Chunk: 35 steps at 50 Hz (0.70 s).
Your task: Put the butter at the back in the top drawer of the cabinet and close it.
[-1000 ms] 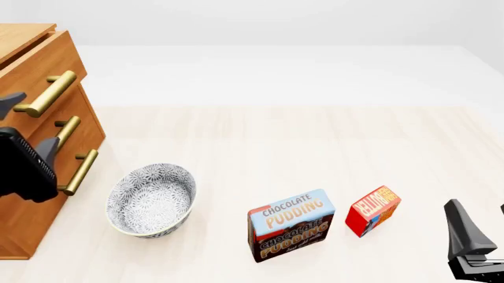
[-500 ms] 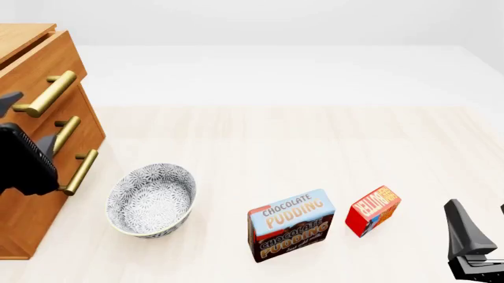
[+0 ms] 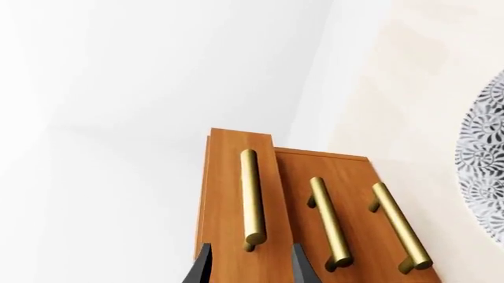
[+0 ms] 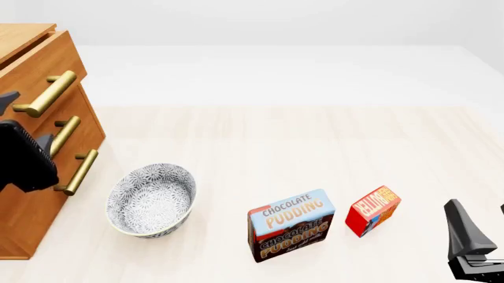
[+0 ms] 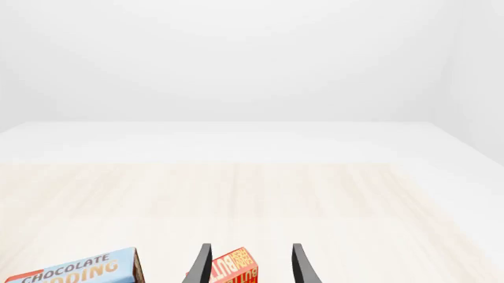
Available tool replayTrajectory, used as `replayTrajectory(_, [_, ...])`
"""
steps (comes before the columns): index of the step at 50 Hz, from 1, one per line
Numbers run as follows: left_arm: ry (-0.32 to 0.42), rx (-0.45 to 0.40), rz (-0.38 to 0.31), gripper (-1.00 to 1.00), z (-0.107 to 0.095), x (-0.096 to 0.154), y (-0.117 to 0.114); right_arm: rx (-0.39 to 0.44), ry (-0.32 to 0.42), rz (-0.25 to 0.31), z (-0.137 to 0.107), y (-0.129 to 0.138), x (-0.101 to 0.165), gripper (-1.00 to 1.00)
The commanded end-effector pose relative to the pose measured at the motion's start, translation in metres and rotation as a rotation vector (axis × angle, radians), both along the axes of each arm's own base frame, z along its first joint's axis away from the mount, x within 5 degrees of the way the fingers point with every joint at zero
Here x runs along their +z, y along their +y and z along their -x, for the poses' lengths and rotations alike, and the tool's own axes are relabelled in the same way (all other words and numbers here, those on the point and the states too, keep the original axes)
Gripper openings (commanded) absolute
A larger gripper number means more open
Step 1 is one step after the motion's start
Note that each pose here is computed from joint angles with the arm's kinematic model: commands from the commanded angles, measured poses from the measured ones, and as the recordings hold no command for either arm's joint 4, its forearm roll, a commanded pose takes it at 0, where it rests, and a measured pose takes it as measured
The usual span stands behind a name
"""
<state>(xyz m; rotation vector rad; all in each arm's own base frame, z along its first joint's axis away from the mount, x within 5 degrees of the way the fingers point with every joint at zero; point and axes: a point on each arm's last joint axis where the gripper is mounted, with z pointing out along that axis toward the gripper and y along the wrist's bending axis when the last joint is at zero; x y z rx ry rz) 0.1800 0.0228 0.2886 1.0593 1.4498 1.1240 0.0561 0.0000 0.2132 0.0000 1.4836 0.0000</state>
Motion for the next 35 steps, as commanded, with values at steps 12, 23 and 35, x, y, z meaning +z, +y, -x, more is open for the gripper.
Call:
replayTrajectory(12, [0.015, 0.023, 0.017, 1.0, -0.0074, -0.0032, 0.0051, 0.0, 0.0, 0.0, 0.0, 0.0, 0.0, 1.0])
replayTrajectory(23, [0.019, 0.058, 0.026, 1.0, -0.0063, -0.0022, 0.0114, 0.0, 0.0, 0.0, 0.0, 0.0, 0.0, 1.0])
replayTrajectory(35, [0.025, 0.053, 0.031, 1.0, -0.0128, -0.0049, 0.0116, 0.0, 0.0, 0.0, 0.0, 0.0, 0.0, 1.0])
